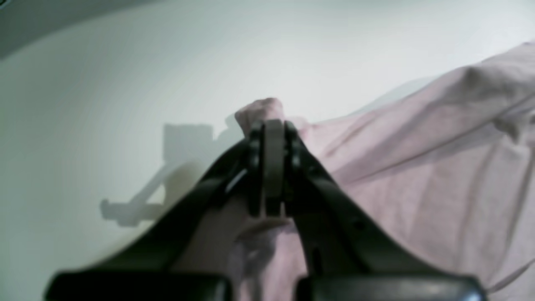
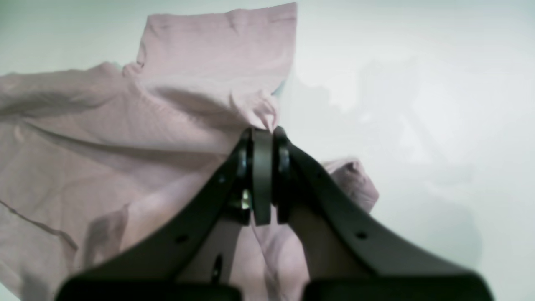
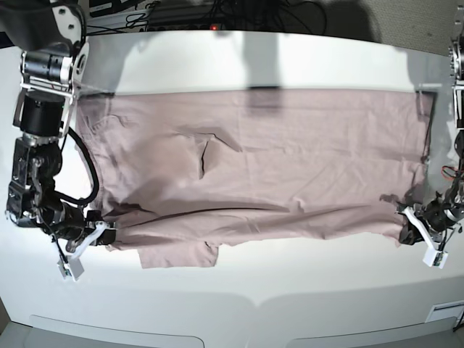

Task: Fold the T-shirt properly
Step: 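Lift the hem with both grippers and fold it over toward the collar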

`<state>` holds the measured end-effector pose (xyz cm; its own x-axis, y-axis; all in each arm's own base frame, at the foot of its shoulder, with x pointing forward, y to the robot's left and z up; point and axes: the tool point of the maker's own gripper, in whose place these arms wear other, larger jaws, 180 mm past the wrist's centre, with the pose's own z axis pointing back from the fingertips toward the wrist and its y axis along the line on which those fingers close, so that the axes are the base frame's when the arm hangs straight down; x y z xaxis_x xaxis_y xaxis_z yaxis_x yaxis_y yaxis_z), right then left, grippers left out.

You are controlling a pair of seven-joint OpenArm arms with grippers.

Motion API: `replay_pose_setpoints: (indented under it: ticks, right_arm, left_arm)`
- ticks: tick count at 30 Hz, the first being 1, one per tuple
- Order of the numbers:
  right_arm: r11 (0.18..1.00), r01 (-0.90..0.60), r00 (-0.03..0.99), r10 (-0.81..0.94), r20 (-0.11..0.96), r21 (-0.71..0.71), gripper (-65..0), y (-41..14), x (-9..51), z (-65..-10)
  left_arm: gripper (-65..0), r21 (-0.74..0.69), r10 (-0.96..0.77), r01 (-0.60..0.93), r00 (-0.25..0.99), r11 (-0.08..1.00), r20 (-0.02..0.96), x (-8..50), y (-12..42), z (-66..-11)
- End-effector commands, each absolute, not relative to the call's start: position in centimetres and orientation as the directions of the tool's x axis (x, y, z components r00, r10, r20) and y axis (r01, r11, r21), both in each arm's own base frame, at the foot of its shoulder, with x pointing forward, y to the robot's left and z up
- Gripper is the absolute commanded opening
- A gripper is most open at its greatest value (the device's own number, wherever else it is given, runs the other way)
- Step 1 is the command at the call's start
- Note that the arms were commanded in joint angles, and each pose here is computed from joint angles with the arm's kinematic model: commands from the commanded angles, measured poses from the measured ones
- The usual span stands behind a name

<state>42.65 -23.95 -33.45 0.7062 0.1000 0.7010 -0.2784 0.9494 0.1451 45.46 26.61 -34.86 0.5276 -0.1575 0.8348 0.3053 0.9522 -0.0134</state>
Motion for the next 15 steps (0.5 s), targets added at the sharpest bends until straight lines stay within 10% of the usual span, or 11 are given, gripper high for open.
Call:
replay_pose_setpoints:
  ticks: [1, 15]
  right_arm:
    - [0.947, -0.296, 0.647, 0.105, 0.755, 0.122, -65.0, -24.2, 43.8, -31.0]
    - [0.940, -0.341, 0.579, 0.206, 0.789, 0.005, -65.0, -23.4, 42.2, -29.4]
  left_arm:
    - [-65.0, 0.002, -0.144, 0.301, 0.451, 0.954, 0.881, 47.0, 27.3, -31.3]
    - [-65.0, 0.011, -0.184, 0.318, 0.518, 0.948, 0.835, 44.8, 28.2, -31.8]
